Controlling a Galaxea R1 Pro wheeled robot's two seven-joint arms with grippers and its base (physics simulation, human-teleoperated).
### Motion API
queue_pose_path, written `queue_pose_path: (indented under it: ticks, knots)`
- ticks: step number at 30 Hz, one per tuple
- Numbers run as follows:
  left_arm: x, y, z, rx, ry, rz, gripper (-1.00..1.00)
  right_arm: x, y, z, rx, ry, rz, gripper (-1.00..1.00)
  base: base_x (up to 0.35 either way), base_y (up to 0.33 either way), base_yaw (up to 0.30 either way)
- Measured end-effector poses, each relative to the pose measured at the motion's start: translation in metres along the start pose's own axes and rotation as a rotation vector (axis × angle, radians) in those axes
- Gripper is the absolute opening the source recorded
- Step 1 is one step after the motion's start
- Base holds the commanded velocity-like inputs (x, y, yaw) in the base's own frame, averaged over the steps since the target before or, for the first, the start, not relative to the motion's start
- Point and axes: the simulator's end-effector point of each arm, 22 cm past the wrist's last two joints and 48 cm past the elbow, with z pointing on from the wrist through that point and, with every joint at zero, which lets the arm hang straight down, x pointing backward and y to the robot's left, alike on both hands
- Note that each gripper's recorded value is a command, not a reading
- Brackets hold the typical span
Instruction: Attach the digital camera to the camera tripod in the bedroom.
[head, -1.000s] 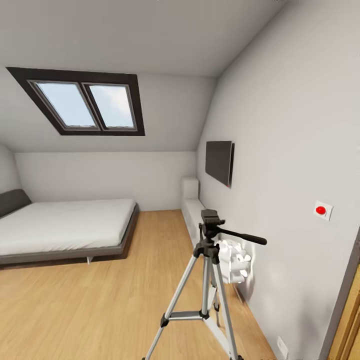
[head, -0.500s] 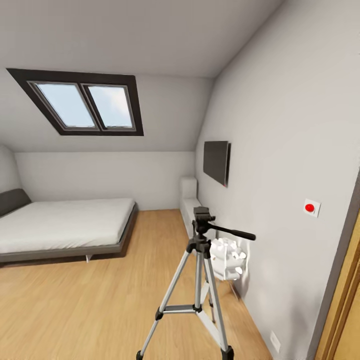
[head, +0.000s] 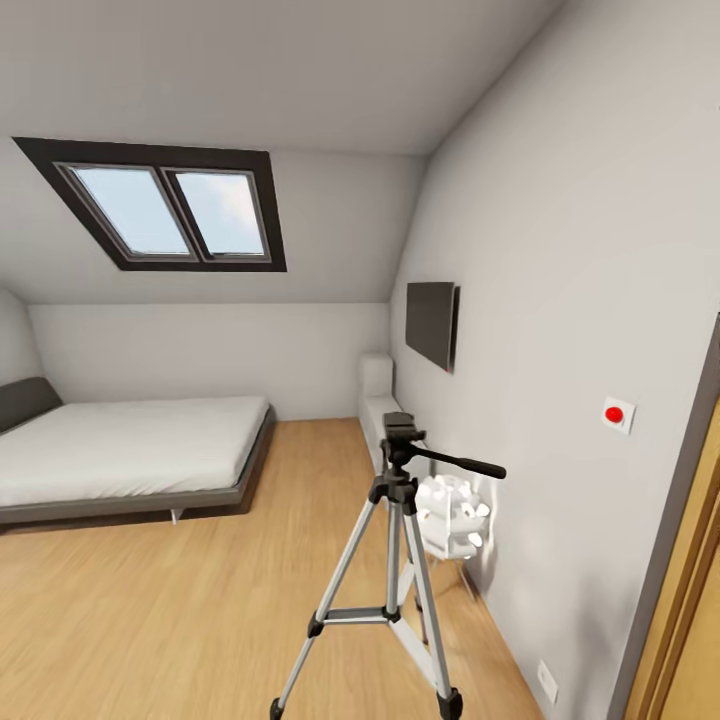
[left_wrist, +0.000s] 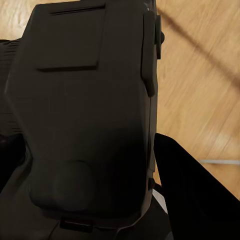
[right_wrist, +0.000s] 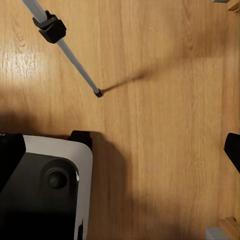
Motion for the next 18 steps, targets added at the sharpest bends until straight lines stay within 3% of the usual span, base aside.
queue_pose_path:
  ticks: [7,18]
  knots:
    - [0.0001,0.0,0.0,0.0,0.0,0.0,-1.0,-0.0001,0.0008,0.0001,-0.001,0.0,0.0,1.0,0.0,-0.197,0.0]
    - [0.0001,0.0,0.0,0.0,0.0,0.0,-1.0,-0.0001,0.0028,0.0005,-0.004,0.001,-0.001,1.0,0.0,-0.041,0.0]
